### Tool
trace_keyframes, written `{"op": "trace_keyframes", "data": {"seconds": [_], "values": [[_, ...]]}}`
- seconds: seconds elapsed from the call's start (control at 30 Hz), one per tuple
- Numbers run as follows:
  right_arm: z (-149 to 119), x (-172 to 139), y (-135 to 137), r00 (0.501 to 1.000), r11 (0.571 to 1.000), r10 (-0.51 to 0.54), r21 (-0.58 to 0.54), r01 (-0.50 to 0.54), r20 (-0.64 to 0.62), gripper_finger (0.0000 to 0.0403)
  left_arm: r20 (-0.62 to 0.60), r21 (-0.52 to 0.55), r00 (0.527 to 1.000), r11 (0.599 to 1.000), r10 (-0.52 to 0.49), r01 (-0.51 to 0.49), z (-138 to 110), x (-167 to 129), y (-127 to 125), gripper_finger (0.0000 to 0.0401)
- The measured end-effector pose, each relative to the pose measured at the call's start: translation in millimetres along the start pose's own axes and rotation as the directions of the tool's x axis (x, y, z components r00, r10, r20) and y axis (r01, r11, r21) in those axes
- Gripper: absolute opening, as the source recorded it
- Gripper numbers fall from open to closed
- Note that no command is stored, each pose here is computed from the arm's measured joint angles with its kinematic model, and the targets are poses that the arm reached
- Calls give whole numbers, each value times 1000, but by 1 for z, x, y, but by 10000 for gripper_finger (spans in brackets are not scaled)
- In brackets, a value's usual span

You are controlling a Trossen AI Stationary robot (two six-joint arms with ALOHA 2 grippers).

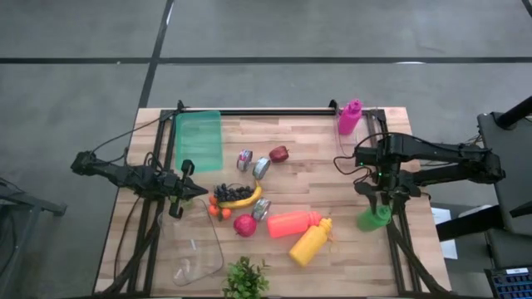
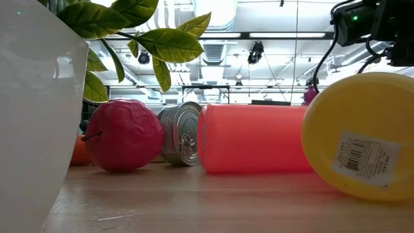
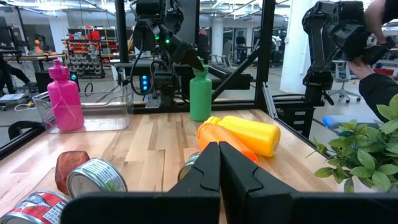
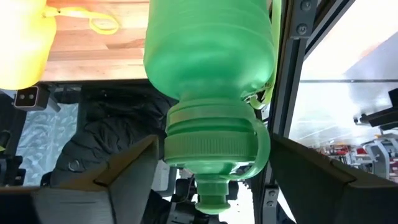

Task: Pick & Place Food Item
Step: Put the green tumbler bottle into the top right transparent bin

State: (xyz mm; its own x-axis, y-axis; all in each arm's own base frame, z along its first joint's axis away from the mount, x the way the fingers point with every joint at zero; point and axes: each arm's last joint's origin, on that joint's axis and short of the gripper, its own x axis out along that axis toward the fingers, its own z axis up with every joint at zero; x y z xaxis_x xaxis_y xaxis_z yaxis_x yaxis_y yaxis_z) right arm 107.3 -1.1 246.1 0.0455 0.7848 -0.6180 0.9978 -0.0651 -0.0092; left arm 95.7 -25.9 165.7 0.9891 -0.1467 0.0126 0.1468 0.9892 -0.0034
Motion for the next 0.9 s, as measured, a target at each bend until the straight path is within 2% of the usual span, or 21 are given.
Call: {"op": "trace_keyframes", "data": {"seconds": [0.2,0.47,0.67,0.9], "values": [[0,0,0,1000,1000,0,-1,0,0,344,0,0,1000,1000,0,0,0,0,0,0],[-8,-7,3,1000,997,29,-77,-28,11,348,1,0,1000,1000,0,0,0,0,0,0],[-27,-26,7,982,983,90,-171,-61,163,348,0,0,1000,1000,0,0,0,0,0,0],[-56,-51,3,915,952,210,-284,-111,344,348,0,0,1000,1000,0,0,0,0,0,0]]}}
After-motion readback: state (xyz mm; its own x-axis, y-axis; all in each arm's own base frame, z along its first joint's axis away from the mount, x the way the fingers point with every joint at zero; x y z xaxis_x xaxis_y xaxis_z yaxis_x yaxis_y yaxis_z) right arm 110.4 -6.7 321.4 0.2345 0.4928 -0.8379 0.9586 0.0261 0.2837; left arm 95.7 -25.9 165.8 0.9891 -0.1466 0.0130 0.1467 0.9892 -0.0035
